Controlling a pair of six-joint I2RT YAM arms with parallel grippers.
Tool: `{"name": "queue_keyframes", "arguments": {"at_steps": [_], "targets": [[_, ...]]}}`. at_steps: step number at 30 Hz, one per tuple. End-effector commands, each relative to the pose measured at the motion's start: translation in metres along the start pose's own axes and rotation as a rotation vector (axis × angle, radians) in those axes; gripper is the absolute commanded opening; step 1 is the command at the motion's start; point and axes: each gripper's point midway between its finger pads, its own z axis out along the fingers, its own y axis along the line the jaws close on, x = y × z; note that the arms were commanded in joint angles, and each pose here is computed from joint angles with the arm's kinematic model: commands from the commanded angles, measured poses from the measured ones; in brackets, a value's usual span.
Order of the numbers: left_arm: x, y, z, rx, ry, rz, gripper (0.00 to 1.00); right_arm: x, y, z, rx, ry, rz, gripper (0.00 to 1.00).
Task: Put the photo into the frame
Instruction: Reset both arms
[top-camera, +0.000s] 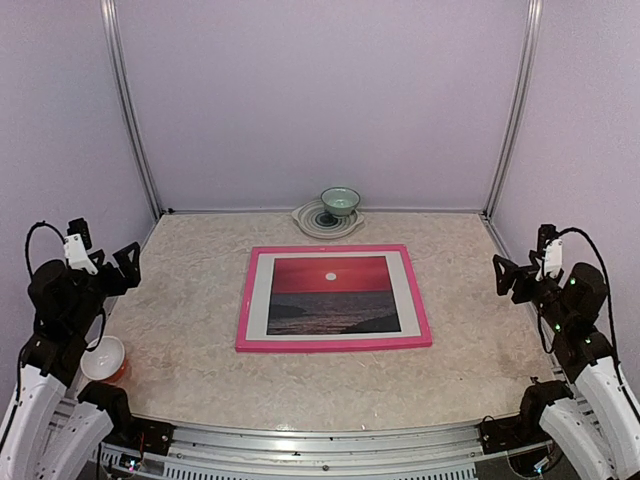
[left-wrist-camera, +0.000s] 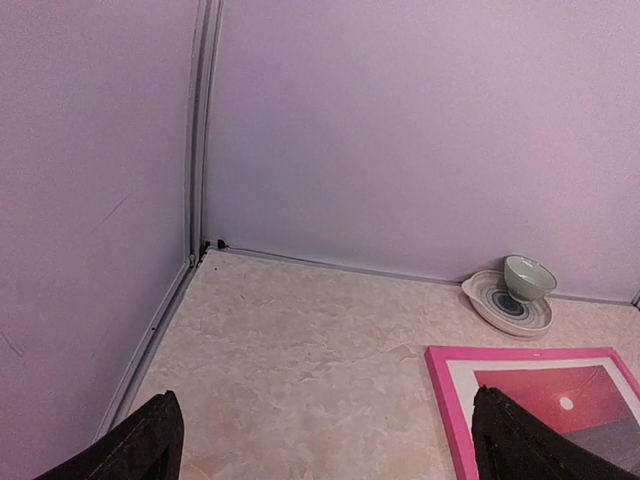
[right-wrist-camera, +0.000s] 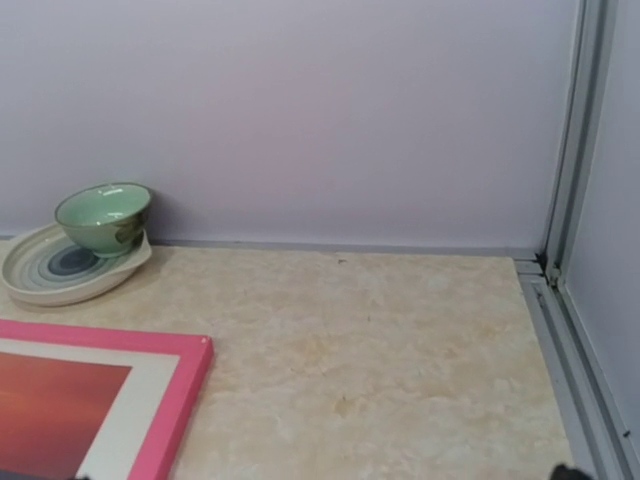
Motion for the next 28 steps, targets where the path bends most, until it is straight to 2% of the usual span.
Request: {"name": "queue_keyframes", "arguments": {"at_steps": [1, 28], "targets": [[0.0007, 0.0044, -0.0026, -0.022, -0.004, 0.02, 0.99, -0.0047, -0.003, -0.0049, 0.018, -0.032, -0.011, 0.99], [0.0063, 0.0096, 0.0007, -0.048, 0.008, 0.018, 0.99, -0.011, 0.0035, -0.0125, -0.015, -0.064, -0.004, 0.99]]}}
